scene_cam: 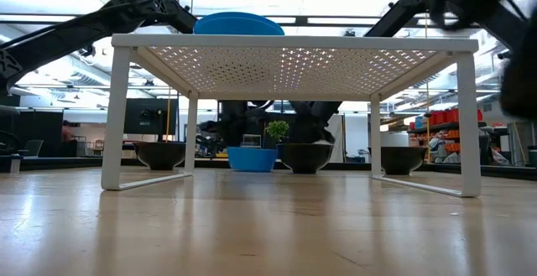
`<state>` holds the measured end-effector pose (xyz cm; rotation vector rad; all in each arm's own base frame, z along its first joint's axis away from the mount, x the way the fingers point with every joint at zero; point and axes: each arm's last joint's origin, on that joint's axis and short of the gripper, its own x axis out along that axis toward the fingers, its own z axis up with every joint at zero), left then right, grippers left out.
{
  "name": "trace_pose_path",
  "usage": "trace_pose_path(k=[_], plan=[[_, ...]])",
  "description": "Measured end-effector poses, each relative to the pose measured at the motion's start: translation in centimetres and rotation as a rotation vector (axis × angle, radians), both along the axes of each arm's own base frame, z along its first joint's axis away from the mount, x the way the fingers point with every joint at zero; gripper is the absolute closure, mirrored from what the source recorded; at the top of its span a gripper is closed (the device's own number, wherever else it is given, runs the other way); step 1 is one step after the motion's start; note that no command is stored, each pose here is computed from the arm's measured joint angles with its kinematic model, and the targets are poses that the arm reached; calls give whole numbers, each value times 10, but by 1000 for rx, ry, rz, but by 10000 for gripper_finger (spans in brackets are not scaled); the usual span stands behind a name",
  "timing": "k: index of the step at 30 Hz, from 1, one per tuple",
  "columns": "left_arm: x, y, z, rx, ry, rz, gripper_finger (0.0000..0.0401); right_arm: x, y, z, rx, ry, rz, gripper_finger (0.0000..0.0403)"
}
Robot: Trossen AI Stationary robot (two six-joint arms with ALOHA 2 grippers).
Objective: Pick & Place Mini bowls
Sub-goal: Stack the blue bowl on top of the blue bowl on the shelf
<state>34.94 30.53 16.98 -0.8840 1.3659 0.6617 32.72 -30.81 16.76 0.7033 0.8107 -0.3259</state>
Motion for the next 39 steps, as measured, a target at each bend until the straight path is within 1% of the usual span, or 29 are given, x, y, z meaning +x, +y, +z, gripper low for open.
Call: trace_pose_path(k=[5,9,12,20,25,31,36,39], plan=[[-2,-4,17,5,-6,-20,396,-5,4,32,-128,-45,76,264],[-2,-12,44,50,-51,-51,397,-11,10,58,-205,-70,119,264],[-3,-21,62,84,-71,-85,397,-16,15,76,-246,-73,112,264],[-14,-48,108,114,-83,-175,397,-37,36,124,-276,-94,98,264],[-26,-69,140,126,-109,-244,397,-48,56,149,-282,-103,113,264],[-45,-97,179,151,-148,-312,397,-61,86,180,-292,-124,148,264],[-60,-122,204,124,-187,-358,397,-71,114,204,-316,-157,190,264],[-65,-137,217,131,-242,-388,397,-76,132,218,-339,-189,221,264]])
